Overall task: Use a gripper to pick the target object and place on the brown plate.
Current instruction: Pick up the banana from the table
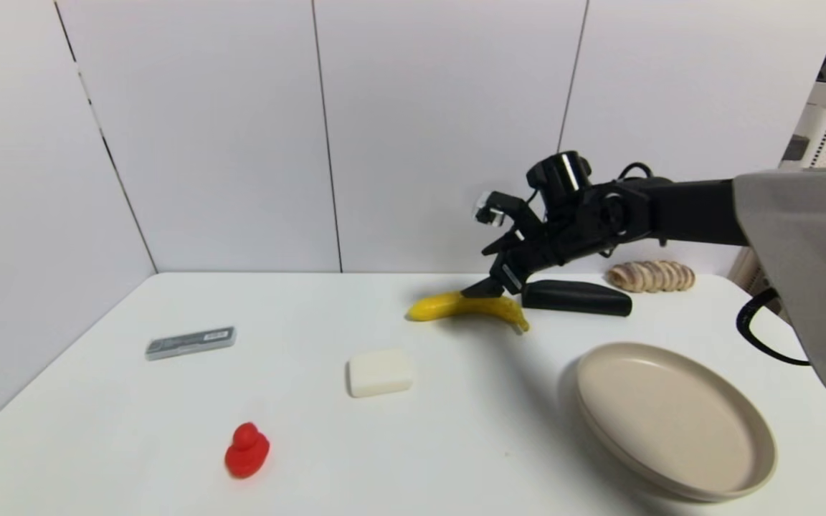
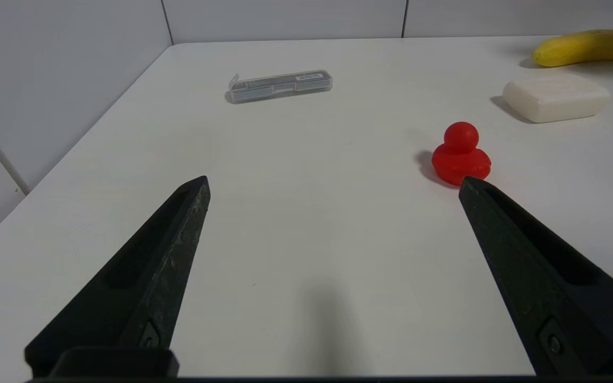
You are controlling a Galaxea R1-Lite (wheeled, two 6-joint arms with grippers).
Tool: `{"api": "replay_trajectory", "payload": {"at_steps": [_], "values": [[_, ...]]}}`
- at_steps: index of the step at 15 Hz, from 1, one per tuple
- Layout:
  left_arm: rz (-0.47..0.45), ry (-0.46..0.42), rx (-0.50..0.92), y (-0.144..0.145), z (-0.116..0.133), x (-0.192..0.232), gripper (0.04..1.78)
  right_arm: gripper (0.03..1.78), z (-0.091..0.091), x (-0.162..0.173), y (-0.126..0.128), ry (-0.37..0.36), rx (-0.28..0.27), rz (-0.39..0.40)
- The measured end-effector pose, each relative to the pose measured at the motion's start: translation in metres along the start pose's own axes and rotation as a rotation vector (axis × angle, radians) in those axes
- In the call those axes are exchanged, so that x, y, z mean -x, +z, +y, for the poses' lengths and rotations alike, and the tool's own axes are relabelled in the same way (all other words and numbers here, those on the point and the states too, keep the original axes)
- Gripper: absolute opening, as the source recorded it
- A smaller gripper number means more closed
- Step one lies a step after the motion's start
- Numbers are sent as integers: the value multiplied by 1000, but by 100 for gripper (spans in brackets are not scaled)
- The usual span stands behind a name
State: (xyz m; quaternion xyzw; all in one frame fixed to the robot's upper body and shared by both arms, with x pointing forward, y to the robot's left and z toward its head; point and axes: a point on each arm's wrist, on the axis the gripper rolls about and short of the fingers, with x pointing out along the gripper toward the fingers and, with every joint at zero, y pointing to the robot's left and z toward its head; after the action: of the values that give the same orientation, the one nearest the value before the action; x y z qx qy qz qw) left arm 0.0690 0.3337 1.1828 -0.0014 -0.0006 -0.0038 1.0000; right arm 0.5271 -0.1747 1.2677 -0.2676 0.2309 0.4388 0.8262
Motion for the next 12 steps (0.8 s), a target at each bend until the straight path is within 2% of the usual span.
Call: {"api": "replay_trajectory", "payload": {"at_steps": [4, 12], "values": [[0, 0, 0, 0, 0, 0, 169, 169, 1, -31, -18, 7, -11, 74], [0, 0, 0, 0, 0, 0, 169, 169, 0, -53, -40, 9, -39, 141]]}}
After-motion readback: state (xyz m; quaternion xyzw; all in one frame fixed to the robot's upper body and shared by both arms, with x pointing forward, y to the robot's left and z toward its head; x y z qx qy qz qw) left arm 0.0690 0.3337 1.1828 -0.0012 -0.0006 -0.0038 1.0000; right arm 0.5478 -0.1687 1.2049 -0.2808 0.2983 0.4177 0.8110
